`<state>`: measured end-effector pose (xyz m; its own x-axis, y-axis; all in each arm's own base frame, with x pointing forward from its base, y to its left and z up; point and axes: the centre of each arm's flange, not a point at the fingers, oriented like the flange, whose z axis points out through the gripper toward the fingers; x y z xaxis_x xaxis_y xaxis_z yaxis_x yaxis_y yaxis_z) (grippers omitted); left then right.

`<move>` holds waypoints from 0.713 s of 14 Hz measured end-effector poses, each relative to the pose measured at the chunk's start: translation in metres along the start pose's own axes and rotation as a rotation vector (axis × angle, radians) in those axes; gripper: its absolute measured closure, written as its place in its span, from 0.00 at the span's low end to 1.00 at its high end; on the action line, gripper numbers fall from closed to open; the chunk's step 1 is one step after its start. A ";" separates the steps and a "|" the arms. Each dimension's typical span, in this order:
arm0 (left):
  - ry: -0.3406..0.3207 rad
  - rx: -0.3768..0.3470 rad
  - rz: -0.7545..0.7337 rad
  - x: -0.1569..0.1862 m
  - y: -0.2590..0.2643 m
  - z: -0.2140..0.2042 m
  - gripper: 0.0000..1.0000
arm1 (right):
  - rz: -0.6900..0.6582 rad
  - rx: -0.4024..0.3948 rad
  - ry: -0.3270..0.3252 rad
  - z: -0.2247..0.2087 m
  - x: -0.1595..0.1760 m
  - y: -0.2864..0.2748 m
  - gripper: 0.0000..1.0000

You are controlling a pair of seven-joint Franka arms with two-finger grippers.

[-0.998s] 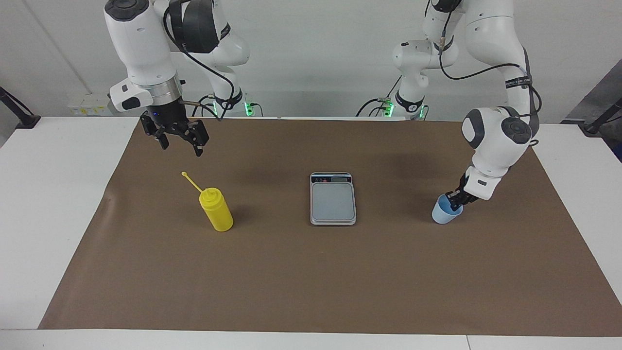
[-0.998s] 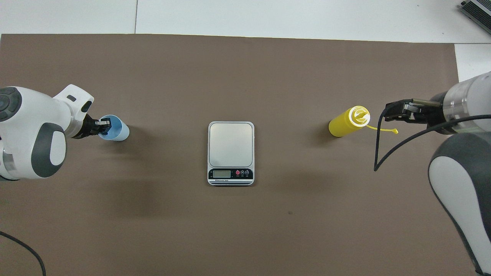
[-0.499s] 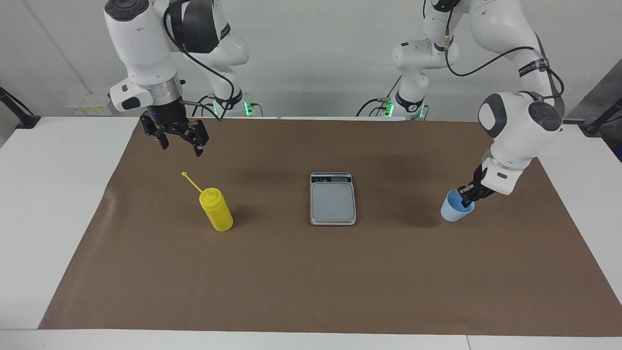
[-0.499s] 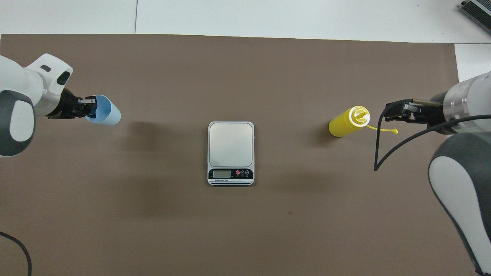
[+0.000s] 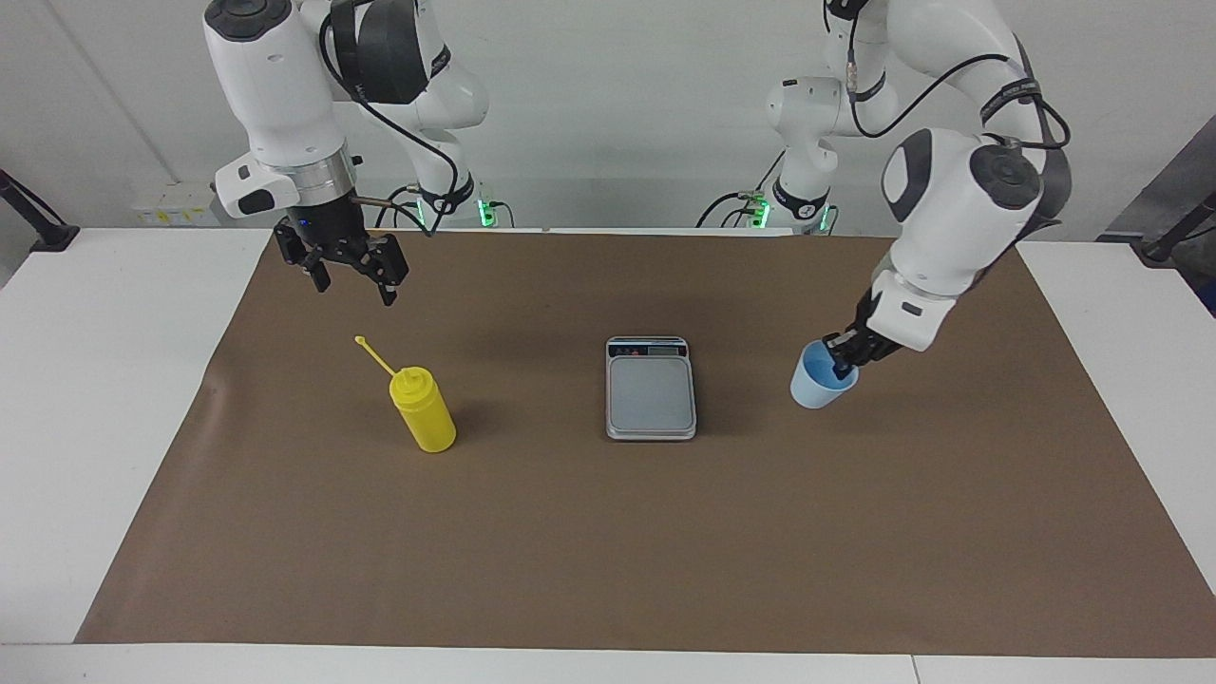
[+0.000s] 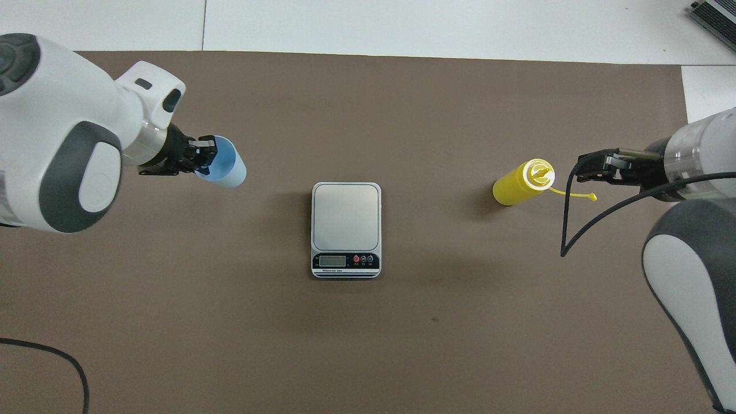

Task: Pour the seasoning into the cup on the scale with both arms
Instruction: 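Lift the blue cup with the left gripper and carry it over the scale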

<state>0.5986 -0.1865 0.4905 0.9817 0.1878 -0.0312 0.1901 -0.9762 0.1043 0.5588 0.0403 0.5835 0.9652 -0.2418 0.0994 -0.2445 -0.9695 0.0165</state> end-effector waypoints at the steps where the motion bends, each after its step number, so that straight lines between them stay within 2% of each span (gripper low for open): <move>1: 0.005 -0.005 0.004 -0.011 0.024 0.004 0.97 | 0.000 0.000 0.000 0.000 0.000 0.000 0.00; 7: 0.018 -0.028 0.019 -0.056 0.115 0.040 0.97 | 0.000 0.000 0.000 0.000 0.000 0.000 0.00; 10: 0.020 0.002 0.031 -0.068 0.139 0.069 0.97 | 0.000 0.000 0.000 0.000 0.000 0.000 0.00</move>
<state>0.5579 -0.3420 0.4384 0.9872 0.1593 -0.0078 0.1592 -0.9819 0.1026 0.5588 0.0403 0.5835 0.9652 -0.2418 0.0994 -0.2445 -0.9695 0.0165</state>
